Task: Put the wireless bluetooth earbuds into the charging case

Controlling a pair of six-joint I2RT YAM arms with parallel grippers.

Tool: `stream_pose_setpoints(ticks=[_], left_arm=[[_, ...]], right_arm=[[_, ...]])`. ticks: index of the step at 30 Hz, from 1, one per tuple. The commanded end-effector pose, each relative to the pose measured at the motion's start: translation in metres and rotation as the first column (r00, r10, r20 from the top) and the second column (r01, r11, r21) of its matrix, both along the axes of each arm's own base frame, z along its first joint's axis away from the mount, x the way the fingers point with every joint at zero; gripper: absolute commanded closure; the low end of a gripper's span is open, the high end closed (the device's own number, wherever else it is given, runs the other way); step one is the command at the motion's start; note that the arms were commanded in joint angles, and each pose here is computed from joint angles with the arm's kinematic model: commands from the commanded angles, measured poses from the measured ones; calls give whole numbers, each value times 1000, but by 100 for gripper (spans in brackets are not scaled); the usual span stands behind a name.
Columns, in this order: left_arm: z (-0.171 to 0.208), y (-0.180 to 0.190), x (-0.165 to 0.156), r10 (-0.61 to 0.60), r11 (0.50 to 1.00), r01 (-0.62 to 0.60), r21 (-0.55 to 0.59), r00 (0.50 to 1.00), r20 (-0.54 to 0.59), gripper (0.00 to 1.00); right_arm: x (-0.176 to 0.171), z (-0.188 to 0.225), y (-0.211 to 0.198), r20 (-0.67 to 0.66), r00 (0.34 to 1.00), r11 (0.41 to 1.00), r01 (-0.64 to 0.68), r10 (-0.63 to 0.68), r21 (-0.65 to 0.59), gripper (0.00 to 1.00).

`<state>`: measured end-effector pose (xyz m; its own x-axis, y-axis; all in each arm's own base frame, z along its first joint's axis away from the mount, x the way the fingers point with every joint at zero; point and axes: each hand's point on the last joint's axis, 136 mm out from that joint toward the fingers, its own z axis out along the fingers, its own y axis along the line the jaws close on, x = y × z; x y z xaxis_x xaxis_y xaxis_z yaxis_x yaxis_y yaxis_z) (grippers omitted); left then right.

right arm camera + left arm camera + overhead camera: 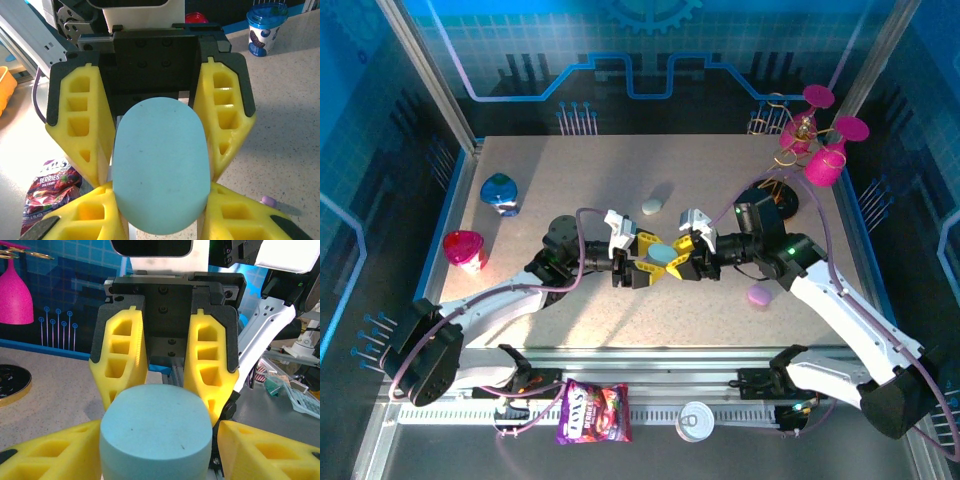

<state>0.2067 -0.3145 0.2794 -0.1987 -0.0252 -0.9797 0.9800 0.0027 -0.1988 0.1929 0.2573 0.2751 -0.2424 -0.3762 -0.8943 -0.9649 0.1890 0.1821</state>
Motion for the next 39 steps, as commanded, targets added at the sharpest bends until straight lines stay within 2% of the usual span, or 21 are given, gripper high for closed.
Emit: stream_pose_setpoints(ticks=[1, 39], left_arm=[[12, -4, -3, -20, 999, 22, -27, 998, 51, 41], [6, -4, -2, -14, 1000, 16, -25, 998, 61, 37]], right_arm=[[-6, 3, 1, 0, 1000, 1000, -18, 18, 20, 71], [-8, 10, 0, 15, 1000, 996, -15, 14, 87, 71]])
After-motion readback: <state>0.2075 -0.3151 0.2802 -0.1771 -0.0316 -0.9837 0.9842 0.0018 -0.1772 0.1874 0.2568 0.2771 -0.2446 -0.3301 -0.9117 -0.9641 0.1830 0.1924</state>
